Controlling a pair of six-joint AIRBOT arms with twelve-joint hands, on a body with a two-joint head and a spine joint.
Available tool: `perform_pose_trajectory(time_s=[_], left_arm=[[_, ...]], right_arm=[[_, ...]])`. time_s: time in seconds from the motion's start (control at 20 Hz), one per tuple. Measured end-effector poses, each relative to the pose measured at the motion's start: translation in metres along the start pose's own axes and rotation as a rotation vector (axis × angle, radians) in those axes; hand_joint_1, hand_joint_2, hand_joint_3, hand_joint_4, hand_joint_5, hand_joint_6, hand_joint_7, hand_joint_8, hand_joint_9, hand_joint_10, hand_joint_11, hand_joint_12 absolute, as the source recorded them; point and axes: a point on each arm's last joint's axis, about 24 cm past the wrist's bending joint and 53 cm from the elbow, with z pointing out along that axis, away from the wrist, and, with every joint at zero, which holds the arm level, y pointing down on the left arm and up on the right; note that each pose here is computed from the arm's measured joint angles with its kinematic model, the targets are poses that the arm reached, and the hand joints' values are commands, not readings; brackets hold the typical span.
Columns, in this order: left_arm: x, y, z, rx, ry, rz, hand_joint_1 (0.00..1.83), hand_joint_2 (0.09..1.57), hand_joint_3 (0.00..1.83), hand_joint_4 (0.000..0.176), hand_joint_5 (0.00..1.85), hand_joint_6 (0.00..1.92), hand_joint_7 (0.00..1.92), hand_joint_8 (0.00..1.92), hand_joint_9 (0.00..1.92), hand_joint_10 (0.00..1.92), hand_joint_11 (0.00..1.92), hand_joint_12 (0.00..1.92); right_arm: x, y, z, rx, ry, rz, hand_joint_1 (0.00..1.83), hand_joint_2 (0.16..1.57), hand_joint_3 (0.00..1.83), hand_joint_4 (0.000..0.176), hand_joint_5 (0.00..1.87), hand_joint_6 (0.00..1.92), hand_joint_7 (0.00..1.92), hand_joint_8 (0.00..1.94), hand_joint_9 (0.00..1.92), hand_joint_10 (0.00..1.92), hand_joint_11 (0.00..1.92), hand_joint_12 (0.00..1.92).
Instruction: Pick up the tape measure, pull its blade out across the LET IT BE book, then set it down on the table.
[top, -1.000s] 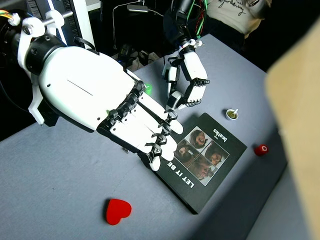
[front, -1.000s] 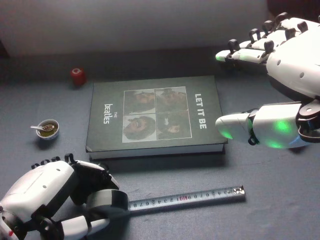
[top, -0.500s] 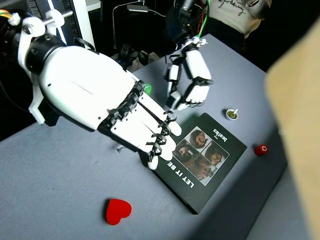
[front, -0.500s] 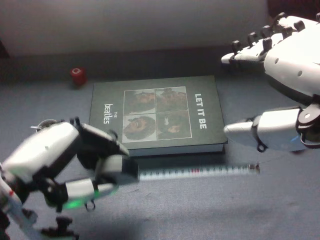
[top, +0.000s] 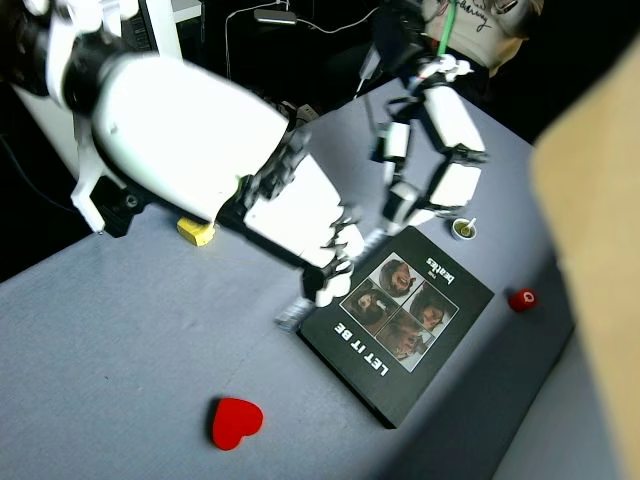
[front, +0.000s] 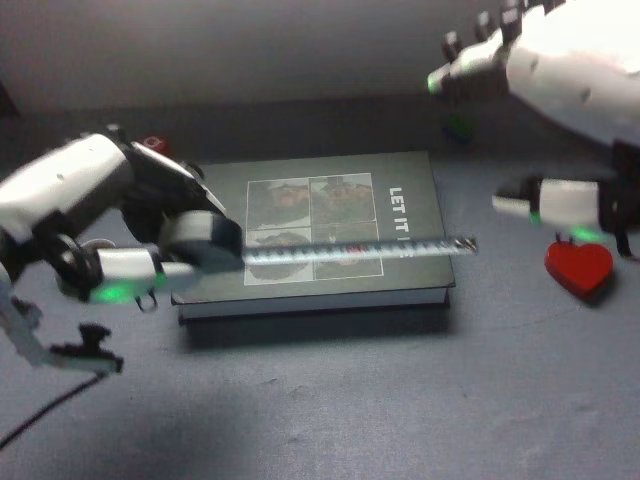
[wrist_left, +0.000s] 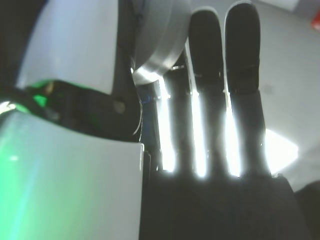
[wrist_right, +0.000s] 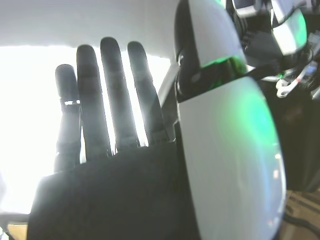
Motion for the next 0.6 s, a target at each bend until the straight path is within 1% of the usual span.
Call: perform_pose_trajectory(time_s=[0.05,0.1,0.15,0.2,0.25,0.3,0.35,0.4,0.45,0.55,0.6], left_arm=[[-0.007,0.001,0.002,0.001,-0.011,0.003,1.39,1.07,0.00,0.000,1.13,0.59,1.09,0.83,0.93,1.19,0.81,1.03],[-0.018,0.005,0.005,-0.005,-0.027,0.009,1.39,1.07,0.00,0.000,1.13,0.58,1.09,0.83,0.93,1.19,0.81,1.03],[-0.026,0.008,0.008,-0.016,-0.034,0.018,1.39,1.07,0.00,0.000,1.12,0.59,1.09,0.83,0.93,1.19,0.82,1.03],[-0.034,0.009,0.010,-0.020,-0.044,0.026,1.39,1.07,0.00,0.000,1.11,0.60,1.10,0.82,0.93,1.19,0.81,1.03],[-0.040,0.009,0.012,-0.017,-0.055,0.031,1.39,1.07,0.00,0.000,1.09,0.62,1.10,0.82,0.93,1.19,0.81,1.02],[-0.047,0.009,0.013,-0.017,-0.067,0.033,1.39,1.07,0.00,0.000,1.08,0.63,1.10,0.82,0.93,1.20,0.81,1.02],[-0.051,0.008,0.015,-0.014,-0.067,0.044,1.39,1.07,0.00,0.000,1.09,0.63,1.09,0.82,0.93,1.20,0.81,1.02],[-0.053,0.008,0.015,-0.015,-0.067,0.041,1.39,1.07,0.00,0.000,1.11,0.61,1.09,0.82,0.93,1.19,0.81,1.02],[-0.050,0.008,0.016,-0.019,-0.055,0.036,1.39,1.07,0.00,0.000,1.11,0.61,1.09,0.81,0.93,1.19,0.81,1.02],[-0.045,0.010,0.017,-0.025,-0.037,0.031,1.39,1.07,0.00,0.000,1.11,0.58,1.09,0.84,0.93,1.20,0.81,1.02],[-0.045,0.010,0.018,-0.026,-0.036,0.028,1.39,1.07,0.00,0.000,1.09,0.60,1.09,0.84,0.93,1.20,0.82,1.02]], right_arm=[[0.002,-0.001,0.000,0.003,0.010,0.013,1.06,1.13,0.02,0.000,0.54,0.01,0.54,0.00,0.52,0.02,0.06,1.13],[0.008,-0.002,0.001,0.006,0.031,0.032,1.07,1.14,0.02,0.000,0.55,0.01,0.54,0.00,0.52,0.02,0.07,1.13],[0.009,-0.003,0.002,0.008,0.034,0.052,1.08,1.14,0.02,0.000,0.55,0.01,0.54,0.00,0.52,0.02,0.09,1.14],[0.007,-0.004,0.005,0.010,0.025,0.054,1.08,1.14,0.02,0.000,0.55,0.01,0.54,0.00,0.53,0.02,0.09,1.14],[0.007,-0.004,0.008,0.012,0.020,0.040,1.08,1.15,0.02,0.000,0.56,0.01,0.55,0.01,0.54,0.02,0.10,1.14],[0.012,-0.004,0.011,0.013,0.031,0.041,1.09,1.15,0.01,0.000,0.56,0.02,0.56,0.01,0.55,0.03,0.10,1.14],[0.020,-0.002,0.016,0.010,0.051,0.038,1.08,1.15,0.01,0.000,0.56,0.01,0.57,0.01,0.56,0.03,0.11,1.15],[0.027,0.000,0.019,0.007,0.068,0.045,1.08,1.15,0.01,0.000,0.56,0.01,0.58,0.01,0.56,0.03,0.10,1.14],[0.036,0.002,0.024,0.001,0.088,0.040,1.08,1.15,0.01,0.000,0.56,0.01,0.58,0.01,0.56,0.03,0.09,1.14],[0.048,0.008,0.033,-0.012,0.109,0.026,1.08,1.15,0.01,0.000,0.58,0.02,0.59,0.02,0.56,0.03,0.11,1.15],[0.051,0.008,0.034,-0.010,0.115,0.023,1.08,1.15,0.01,0.000,0.58,0.02,0.60,0.02,0.56,0.03,0.11,1.15]])
